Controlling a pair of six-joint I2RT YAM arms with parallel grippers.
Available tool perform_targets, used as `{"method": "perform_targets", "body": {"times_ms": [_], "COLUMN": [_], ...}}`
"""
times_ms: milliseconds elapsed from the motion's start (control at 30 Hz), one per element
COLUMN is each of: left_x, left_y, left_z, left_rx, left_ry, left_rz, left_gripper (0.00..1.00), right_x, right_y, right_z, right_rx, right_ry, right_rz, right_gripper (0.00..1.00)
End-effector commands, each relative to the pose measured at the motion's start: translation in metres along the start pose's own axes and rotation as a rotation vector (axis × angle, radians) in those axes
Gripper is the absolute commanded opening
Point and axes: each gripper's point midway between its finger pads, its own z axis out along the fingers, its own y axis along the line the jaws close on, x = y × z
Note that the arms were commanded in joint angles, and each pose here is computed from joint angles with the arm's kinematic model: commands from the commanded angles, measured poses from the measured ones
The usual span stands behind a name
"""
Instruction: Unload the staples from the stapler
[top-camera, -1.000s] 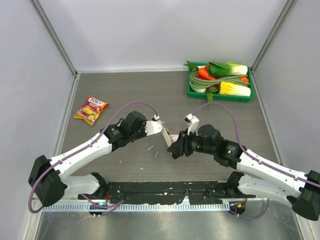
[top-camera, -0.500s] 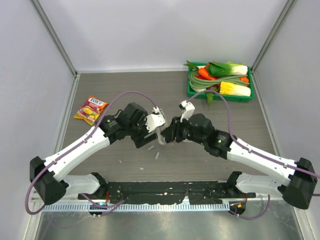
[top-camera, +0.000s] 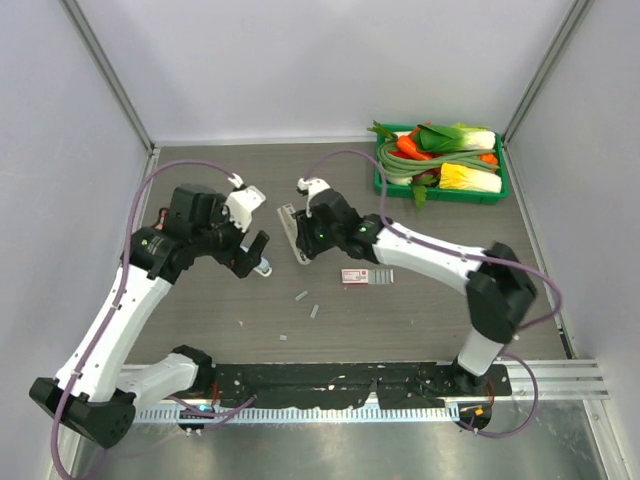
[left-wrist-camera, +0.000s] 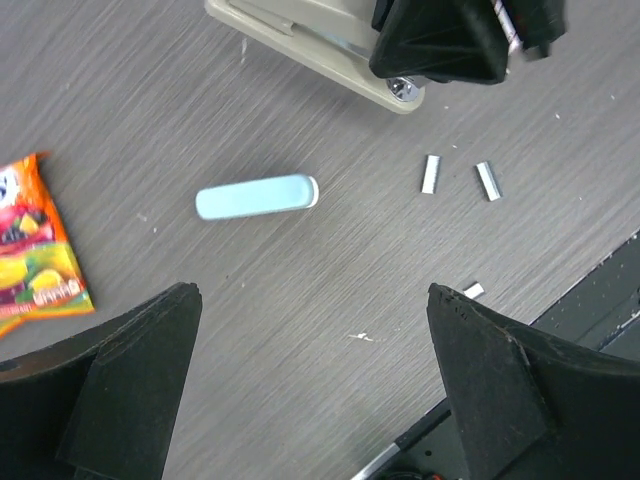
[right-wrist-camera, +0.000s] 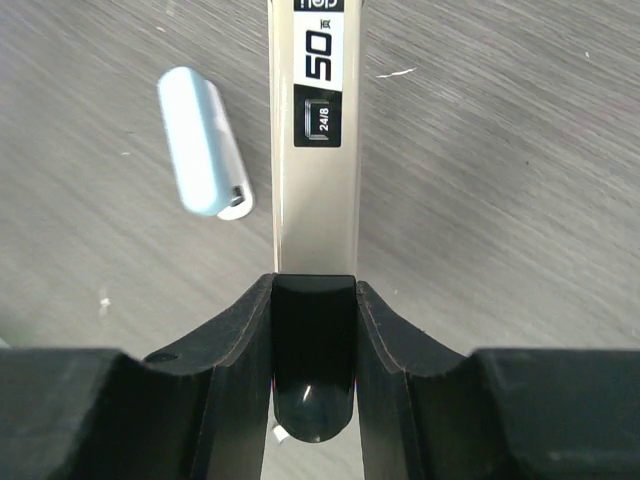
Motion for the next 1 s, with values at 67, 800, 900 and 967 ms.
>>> {"method": "perform_targets", "body": {"times_ms": [67,800,900,967], "left_x": [0.01,0.021,0.022,0.023], "left_y": [0.024,0.043,0.044,0.045], "left_z": [-0.013,-0.02,-0.019,-0.019], "left_rx": [-0.064,-0.144,-0.15,-0.153], "left_ry": [-0.025,-0.061,-0.055,-0.054], "left_rz": [-0.196,-0.347,-0.349,-0.349], "left_gripper": [1.0,1.0,1.0,1.0], "right_x": [-0.029,-0.034,-0.043,-0.054], "right_y": [-0.001,0.002,-0.002,-0.009], "right_z": [0.052,0.112,0.099,0.079], "right_rx": [0.049,0.054,0.056,0.062], "right_ry": [0.001,0.079,0.06,0.035], "right_rz": [-0.169,-0.249,-0.24,-0.232], "right_gripper": [0.01,0.8,0.81,0.81]}}
